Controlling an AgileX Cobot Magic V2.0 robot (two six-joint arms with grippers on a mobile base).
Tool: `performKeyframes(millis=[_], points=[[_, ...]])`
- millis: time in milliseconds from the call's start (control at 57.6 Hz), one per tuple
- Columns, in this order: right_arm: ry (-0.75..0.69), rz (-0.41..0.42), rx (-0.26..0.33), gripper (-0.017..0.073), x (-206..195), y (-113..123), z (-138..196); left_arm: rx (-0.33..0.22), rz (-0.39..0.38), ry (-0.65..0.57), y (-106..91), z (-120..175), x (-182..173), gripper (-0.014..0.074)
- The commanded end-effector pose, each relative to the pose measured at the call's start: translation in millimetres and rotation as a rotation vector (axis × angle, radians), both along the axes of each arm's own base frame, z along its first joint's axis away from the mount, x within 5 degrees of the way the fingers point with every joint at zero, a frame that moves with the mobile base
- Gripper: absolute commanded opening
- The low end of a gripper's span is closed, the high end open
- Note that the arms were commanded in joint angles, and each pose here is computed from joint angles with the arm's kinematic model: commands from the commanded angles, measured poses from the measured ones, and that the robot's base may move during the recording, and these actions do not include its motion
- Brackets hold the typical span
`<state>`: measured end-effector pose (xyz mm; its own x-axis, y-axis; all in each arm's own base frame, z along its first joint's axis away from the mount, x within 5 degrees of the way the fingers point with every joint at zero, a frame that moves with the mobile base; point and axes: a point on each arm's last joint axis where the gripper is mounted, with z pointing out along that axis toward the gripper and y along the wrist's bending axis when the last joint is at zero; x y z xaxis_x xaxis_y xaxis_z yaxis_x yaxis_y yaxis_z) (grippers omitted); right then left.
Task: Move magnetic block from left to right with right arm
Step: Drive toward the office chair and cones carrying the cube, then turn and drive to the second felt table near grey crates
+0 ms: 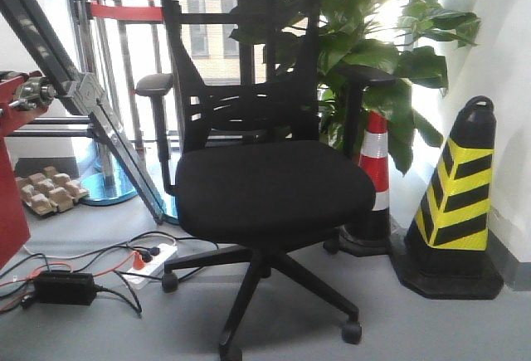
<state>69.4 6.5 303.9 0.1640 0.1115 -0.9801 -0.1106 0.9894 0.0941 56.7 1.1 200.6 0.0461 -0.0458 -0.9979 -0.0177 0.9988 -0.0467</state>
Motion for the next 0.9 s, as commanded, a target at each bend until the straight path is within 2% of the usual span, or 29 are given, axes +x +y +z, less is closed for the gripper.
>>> performKeyframes(millis=[0, 886], points=[[-0.11, -0.015, 0.004, 0.0314, -2.7, -1.4, 17.8, -0.009, -0.003, -0.081, 0.0, 5.4, -1.1, -0.0126], [-0.11, -0.015, 0.004, 0.0314, -2.7, -1.4, 17.8, -0.009, -0.003, -0.081, 0.0, 5.4, -1.1, -0.0126]])
